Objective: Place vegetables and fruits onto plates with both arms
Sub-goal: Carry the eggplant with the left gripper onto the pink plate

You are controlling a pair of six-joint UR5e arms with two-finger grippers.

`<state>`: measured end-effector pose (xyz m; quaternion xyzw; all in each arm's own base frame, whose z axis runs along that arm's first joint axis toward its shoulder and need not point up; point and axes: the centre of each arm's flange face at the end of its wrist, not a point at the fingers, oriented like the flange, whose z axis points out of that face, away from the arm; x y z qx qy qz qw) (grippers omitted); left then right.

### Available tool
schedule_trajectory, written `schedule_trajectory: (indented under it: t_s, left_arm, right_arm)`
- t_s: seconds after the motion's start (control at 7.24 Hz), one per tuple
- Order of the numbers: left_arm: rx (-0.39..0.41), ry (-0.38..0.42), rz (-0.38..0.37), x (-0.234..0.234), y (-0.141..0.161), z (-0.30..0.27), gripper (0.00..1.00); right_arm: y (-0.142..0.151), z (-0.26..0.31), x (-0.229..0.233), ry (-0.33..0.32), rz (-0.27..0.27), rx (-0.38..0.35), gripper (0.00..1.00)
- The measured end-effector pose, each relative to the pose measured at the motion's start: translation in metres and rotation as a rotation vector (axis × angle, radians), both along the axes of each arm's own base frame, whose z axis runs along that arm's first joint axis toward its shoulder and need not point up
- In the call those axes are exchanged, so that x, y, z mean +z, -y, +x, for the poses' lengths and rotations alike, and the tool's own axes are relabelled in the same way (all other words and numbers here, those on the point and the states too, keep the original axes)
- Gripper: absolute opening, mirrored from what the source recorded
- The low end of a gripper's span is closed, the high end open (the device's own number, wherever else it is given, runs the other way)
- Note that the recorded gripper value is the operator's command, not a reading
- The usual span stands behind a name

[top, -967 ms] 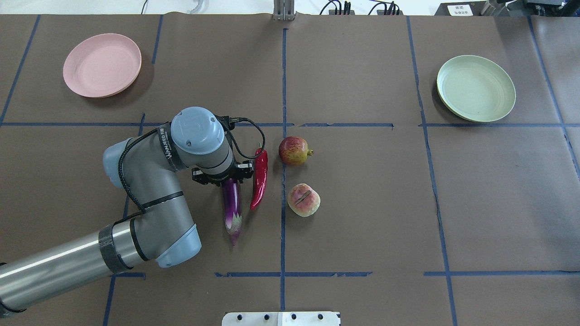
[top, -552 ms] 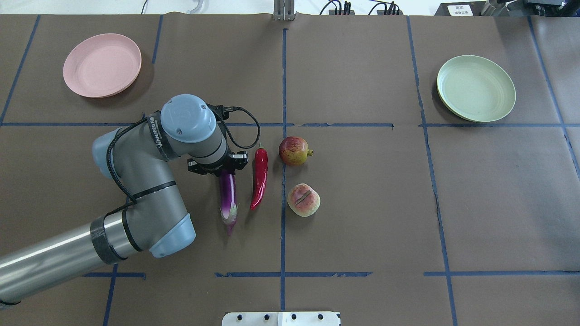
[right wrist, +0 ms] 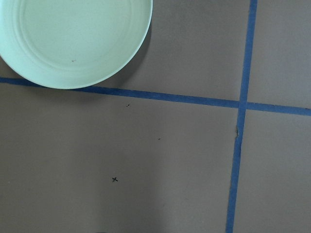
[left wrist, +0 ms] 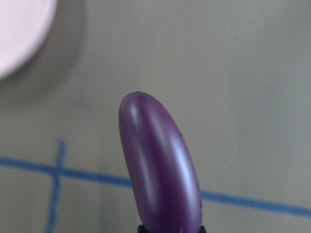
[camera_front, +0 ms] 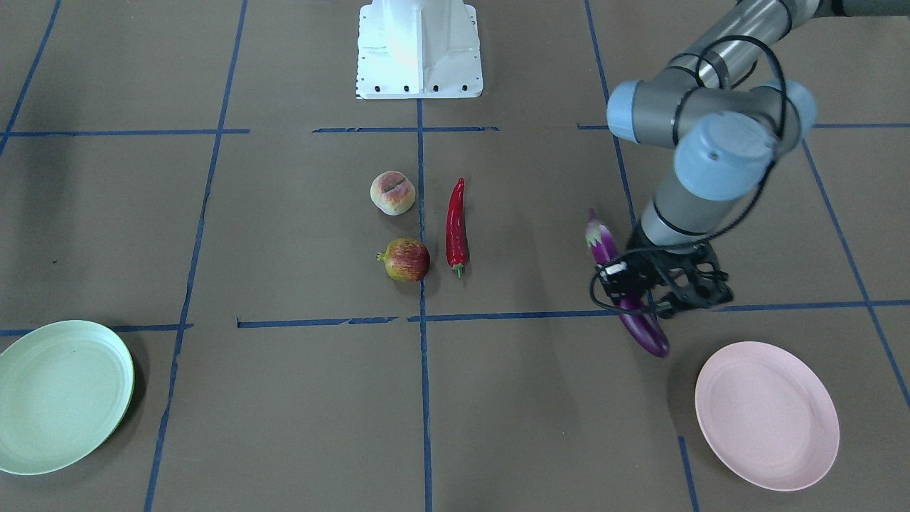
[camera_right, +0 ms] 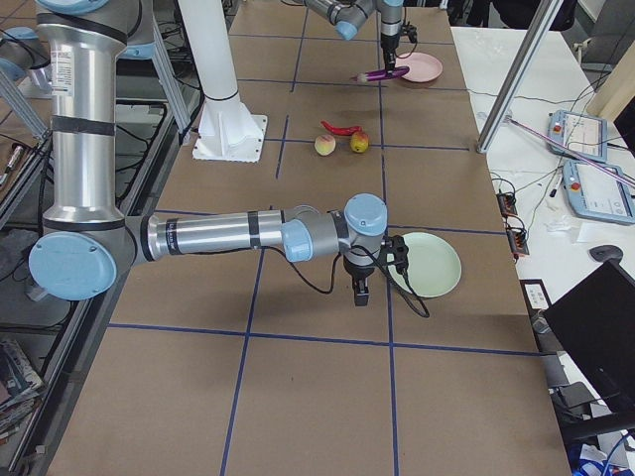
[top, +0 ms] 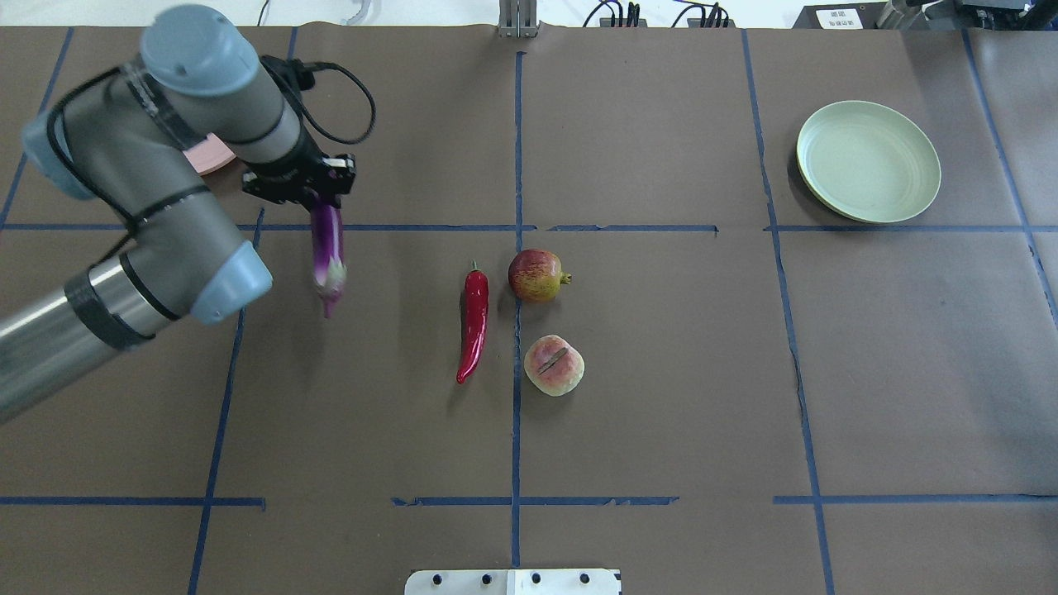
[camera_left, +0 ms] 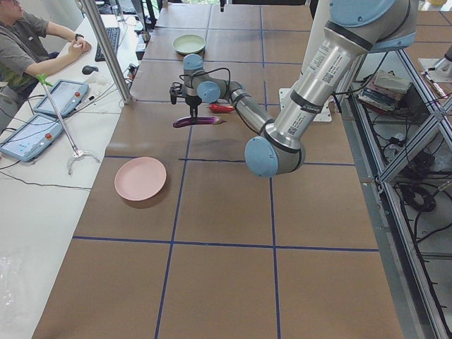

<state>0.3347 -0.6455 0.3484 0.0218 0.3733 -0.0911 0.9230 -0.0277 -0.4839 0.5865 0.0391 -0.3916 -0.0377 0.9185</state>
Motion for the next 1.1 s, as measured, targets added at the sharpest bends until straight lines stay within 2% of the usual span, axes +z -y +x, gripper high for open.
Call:
schedule_trajectory:
  t_s: [0.14,0.41,0.55,0.69,0.97,1.1]
  left_arm:
    - [0.009,0.038,-0.012,0.031,0.038,-0.03,0.02]
    - [0.007,0.069,-0.021,0.094,0.092,-0.05,0.04]
    - [0.001,0.076,-0.013,0.121,0.106,-0.05,0.31]
    - [-0.006,0.09,-0.007,0.138,0.114,-0.051,0.99]
    - [0.017,0.113,0.035,0.15,0.124,-0.068,1.0]
    - [0.034,0.095,0.051,0.15,0.129,-0.087,1.0]
  right_arm:
    - [0.005,-0.008,-0.008,0.004,0.006,-0.005,1.0]
    - [0.026,-0.03,-0.038,0.018,0.058,-0.033,1.0]
    - [0.036,-0.044,-0.055,0.027,0.073,-0.04,1.0]
    - [0.045,-0.059,-0.074,0.04,0.075,-0.031,1.0]
    - [0.06,-0.101,-0.125,0.077,0.079,-0.02,1.0]
    - [0.064,-0.13,-0.158,0.102,0.069,-0.009,1.0]
